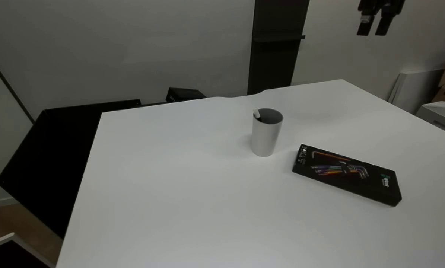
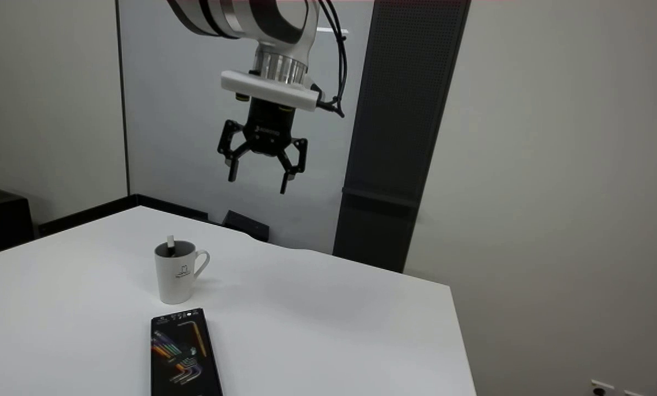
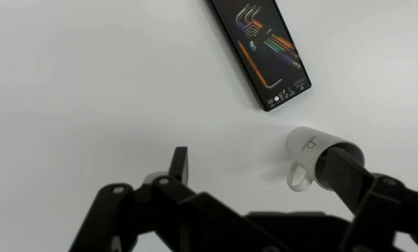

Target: Remove the marker from the mug and put it on the tray.

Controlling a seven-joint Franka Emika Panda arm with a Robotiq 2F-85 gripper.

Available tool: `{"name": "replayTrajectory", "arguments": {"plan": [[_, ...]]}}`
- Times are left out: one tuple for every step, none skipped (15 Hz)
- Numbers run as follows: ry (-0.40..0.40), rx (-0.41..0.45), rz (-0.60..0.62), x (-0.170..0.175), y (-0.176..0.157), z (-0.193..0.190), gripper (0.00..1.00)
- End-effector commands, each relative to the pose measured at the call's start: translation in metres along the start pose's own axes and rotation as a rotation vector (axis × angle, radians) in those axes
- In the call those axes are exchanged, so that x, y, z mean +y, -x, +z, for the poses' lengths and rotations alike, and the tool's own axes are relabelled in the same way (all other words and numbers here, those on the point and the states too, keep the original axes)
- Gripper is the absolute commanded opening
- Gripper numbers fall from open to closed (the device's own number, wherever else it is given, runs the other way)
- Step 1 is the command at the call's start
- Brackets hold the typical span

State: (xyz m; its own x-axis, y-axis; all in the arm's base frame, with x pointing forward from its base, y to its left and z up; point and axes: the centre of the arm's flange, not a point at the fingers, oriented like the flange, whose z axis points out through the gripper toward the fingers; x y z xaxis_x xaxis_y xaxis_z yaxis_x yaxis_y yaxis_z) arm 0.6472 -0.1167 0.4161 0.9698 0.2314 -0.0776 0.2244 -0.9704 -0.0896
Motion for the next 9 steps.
{"name": "replayTrajectory", "arguments": {"plan": [[0.040,0.011,-0.169,-0.018,-0.035,-0.010,1.00],[0.055,0.009,-0.222,-0.026,-0.040,-0.009,1.00],[0.069,0.001,-0.286,-0.035,-0.043,-0.008,1.00],[0.086,-0.007,-0.341,-0.042,-0.046,-0.007,1.00],[0.106,-0.018,-0.396,-0.051,-0.048,-0.005,1.00],[0.125,-0.026,-0.451,-0.058,-0.050,-0.003,1.00],[0.145,-0.036,-0.504,-0.065,-0.052,-0.002,1.00],[0.169,-0.043,-0.555,-0.072,-0.054,0.000,1.00],[0.188,-0.050,-0.605,-0.081,-0.056,0.001,1.00]]}}
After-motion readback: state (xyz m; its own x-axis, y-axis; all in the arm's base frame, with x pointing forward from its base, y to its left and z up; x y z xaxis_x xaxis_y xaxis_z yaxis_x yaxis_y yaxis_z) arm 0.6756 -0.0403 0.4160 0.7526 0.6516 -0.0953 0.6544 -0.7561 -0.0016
